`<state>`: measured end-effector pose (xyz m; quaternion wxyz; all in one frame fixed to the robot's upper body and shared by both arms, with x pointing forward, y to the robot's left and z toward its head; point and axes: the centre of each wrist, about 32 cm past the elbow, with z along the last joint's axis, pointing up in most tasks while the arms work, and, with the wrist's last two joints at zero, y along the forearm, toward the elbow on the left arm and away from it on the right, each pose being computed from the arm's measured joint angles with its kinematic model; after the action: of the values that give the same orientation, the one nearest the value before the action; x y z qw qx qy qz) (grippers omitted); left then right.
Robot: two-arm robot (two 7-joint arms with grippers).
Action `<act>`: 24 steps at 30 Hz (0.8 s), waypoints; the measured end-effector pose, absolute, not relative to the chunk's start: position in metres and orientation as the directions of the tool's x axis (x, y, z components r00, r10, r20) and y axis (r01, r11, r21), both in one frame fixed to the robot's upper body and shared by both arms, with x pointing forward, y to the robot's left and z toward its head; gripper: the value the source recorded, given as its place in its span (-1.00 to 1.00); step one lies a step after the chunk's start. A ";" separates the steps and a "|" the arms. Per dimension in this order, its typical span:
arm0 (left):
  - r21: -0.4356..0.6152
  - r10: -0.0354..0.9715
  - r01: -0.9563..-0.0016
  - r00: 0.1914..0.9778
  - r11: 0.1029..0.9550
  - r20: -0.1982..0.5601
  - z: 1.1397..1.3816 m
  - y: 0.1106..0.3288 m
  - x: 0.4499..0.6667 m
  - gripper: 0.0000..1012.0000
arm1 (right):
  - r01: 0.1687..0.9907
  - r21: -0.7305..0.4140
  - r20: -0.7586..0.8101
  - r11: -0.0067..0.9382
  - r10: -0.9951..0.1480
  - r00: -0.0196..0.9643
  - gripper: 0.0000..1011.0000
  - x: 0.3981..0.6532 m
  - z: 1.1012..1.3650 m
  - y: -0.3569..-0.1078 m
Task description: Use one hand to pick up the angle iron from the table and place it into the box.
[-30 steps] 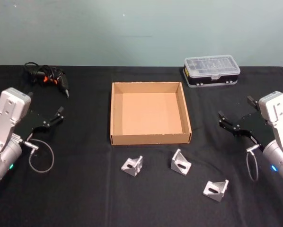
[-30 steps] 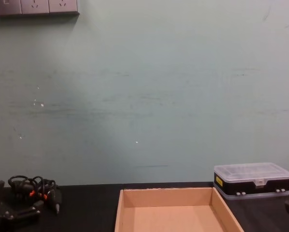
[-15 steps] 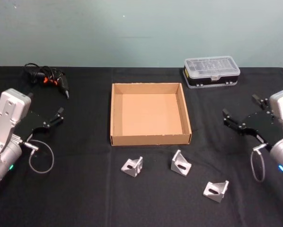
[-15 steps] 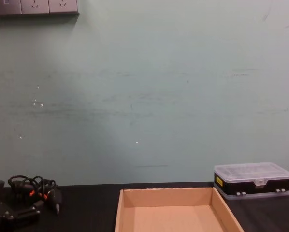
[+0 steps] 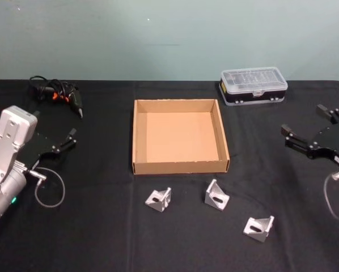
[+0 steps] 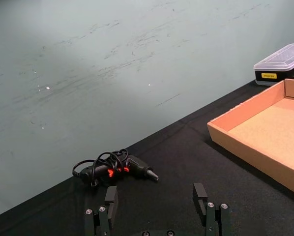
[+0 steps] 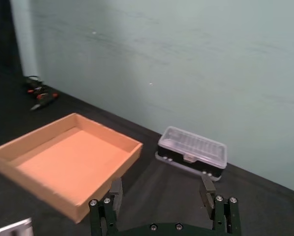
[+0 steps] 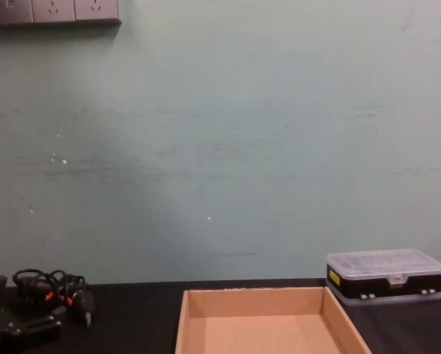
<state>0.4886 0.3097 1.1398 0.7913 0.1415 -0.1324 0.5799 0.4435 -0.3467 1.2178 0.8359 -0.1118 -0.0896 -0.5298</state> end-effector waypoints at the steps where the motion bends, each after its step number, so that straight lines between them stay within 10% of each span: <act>1: 0.070 0.880 -0.955 0.292 0.287 0.374 1.140 0.310 0.489 0.98 | 0.901 -0.101 0.262 0.422 -0.862 0.433 0.98 0.442 1.221 -0.348; 24: 0.070 0.880 -0.955 0.292 0.287 0.374 1.140 0.310 0.489 0.98 | 0.663 -0.390 0.025 0.639 -0.713 0.701 0.98 0.406 1.240 -0.371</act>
<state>0.4886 0.3097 1.1398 0.7913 0.1415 -0.1324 0.5799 0.4061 -0.3712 1.2401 0.9029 -0.1883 0.0657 -0.3809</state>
